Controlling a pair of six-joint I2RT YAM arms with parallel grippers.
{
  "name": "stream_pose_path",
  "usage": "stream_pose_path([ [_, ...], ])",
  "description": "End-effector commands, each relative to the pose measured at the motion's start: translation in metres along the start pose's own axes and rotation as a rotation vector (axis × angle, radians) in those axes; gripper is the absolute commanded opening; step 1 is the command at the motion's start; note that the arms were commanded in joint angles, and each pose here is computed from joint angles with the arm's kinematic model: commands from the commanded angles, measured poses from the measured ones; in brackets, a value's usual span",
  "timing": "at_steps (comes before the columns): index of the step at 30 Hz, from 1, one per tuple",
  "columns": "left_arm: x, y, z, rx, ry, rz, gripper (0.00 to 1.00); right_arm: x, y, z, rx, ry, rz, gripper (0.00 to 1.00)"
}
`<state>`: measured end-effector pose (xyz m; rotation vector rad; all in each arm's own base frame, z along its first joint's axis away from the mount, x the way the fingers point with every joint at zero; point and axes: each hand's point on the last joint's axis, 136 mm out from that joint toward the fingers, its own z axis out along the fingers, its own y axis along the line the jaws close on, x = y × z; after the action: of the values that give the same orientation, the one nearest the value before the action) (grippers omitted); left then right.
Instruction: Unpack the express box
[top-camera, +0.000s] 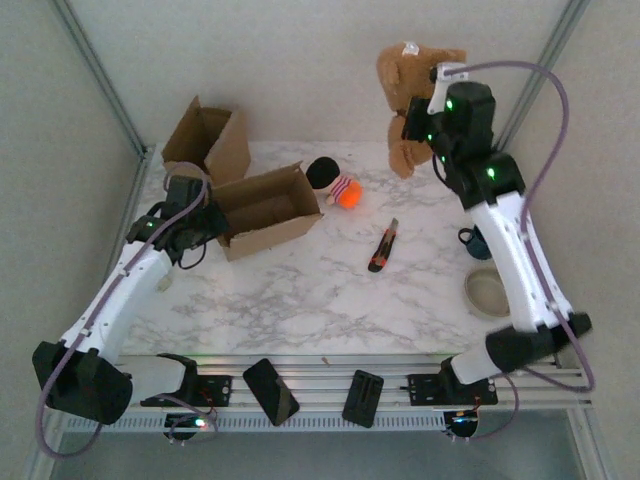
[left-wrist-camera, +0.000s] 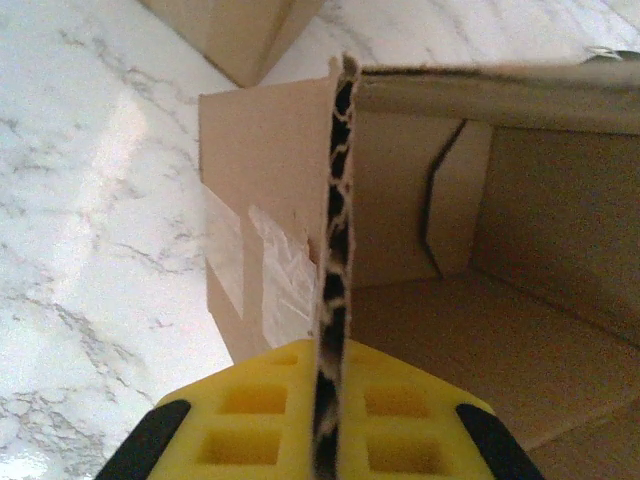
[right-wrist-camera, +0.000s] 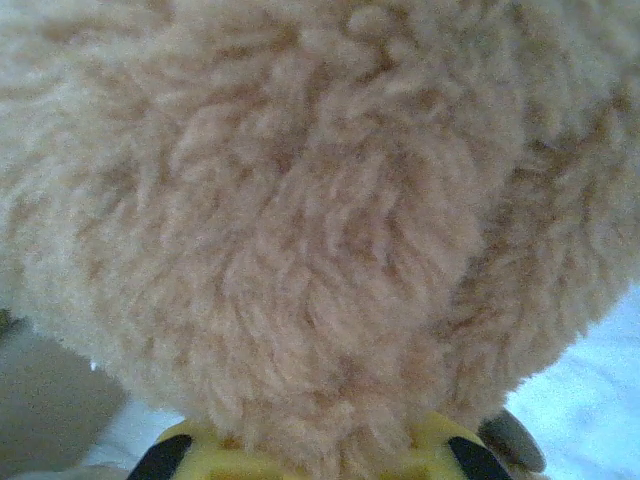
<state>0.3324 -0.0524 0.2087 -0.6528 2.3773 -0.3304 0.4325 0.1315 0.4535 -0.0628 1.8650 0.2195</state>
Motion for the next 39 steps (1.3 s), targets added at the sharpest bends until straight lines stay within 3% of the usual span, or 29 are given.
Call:
stream_pose_path([
  [1,0.005,0.004,0.011,0.063,0.053,-0.087,0.0,0.092,-0.034,0.043,0.071,0.389,-0.022,0.0],
  [9,-0.005,0.023,0.032,0.079,0.091,-0.215,0.0,0.187,-0.072,0.122,0.173,0.703,-0.118,0.0],
  [15,-0.017,0.013,0.031,0.117,0.081,-0.223,0.42,0.234,-0.113,0.159,0.312,0.839,-0.186,0.0],
  [20,-0.028,0.004,0.026,0.148,0.063,-0.21,0.62,0.254,-0.138,0.179,0.388,0.879,-0.232,0.0],
  [23,-0.034,-0.006,0.02,0.192,0.051,-0.198,0.99,0.268,-0.155,0.187,0.46,0.91,-0.272,0.0],
  [26,-0.045,-0.015,0.009,0.228,0.019,-0.178,1.0,0.282,-0.167,0.192,0.499,0.93,-0.284,0.0],
  [27,-0.049,-0.018,0.005,0.235,0.004,-0.169,1.0,0.285,-0.169,0.193,0.504,0.936,-0.276,0.05],
  [31,-0.071,-0.021,-0.019,0.22,-0.089,-0.118,1.0,0.297,-0.167,0.194,0.47,0.958,-0.225,0.58],
  [35,-0.098,-0.021,-0.049,0.184,-0.223,-0.054,1.0,0.284,-0.155,0.19,0.423,0.925,-0.176,0.99],
  [39,-0.129,-0.019,-0.091,0.161,-0.438,0.014,1.0,0.245,-0.146,0.175,0.399,0.845,-0.135,0.99],
])
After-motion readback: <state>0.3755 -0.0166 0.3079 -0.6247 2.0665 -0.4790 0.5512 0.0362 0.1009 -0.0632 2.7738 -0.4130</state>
